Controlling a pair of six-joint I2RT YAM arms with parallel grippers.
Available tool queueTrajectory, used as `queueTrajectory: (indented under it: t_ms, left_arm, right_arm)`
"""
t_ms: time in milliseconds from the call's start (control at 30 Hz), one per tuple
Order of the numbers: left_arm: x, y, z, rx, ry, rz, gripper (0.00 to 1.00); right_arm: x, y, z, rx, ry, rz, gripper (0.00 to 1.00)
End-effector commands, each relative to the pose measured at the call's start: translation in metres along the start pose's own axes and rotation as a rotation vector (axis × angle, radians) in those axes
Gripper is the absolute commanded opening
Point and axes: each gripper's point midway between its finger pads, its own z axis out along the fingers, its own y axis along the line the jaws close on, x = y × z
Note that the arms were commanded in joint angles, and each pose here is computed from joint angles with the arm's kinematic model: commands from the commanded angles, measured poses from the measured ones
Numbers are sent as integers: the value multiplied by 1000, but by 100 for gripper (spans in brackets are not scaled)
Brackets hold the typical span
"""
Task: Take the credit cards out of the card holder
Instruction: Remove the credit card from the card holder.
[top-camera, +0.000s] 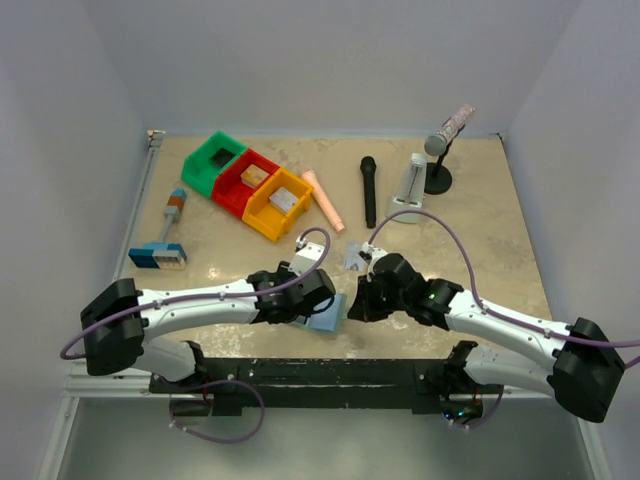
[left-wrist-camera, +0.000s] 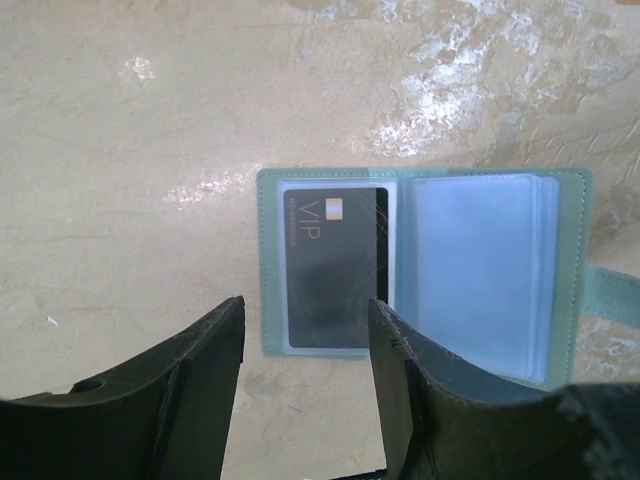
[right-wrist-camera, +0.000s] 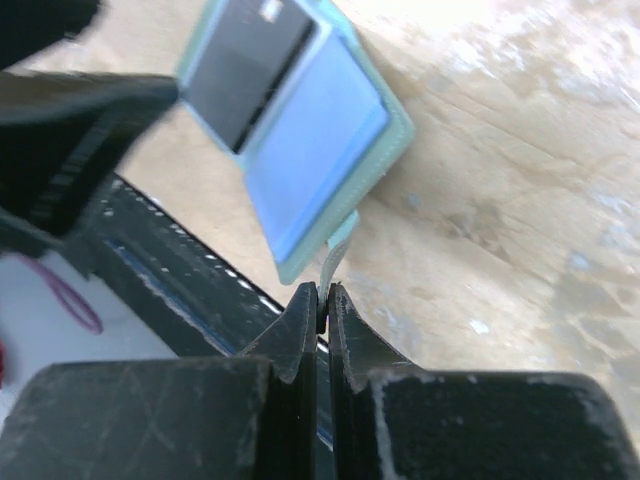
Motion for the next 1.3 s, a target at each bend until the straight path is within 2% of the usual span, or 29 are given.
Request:
queueTrajectory:
  t_ms: [0, 167, 300, 367, 500, 633, 800, 900, 1267]
  left_arm:
    - [-9, 13, -7, -13, -46, -71, 57]
    - [-12, 11, -14, 51, -60, -124, 57]
    - [-16, 2, -20, 150, -75, -176, 56]
    - [-18, -3, -24, 208, -85, -202, 54]
    - [-28, -24, -36, 399, -133, -233, 52]
    - [-34, -42, -45, 532, -165, -244, 49]
    - [-21, -40, -26, 511, -106, -287, 34]
    - [-10, -37, -11, 500, -63, -326, 28]
    - [19, -25, 17, 406, 11, -324, 18]
  right_arm:
    - [1, -17, -8, 107, -2, 24, 4]
    - [1, -30, -19, 195, -7, 36, 37]
    - [-14, -31, -37, 233, -70, 12, 50]
    - [-21, -23, -43, 208, -93, -14, 51]
    - [-36, 15, -39, 16, -137, -56, 48]
    - [-43, 45, -18, -119, -106, -34, 42]
    - [-42, 62, 22, -206, -35, 38, 33]
    - [-38, 64, 44, -231, -1, 91, 32]
    - [-27, 53, 73, -213, 44, 154, 33]
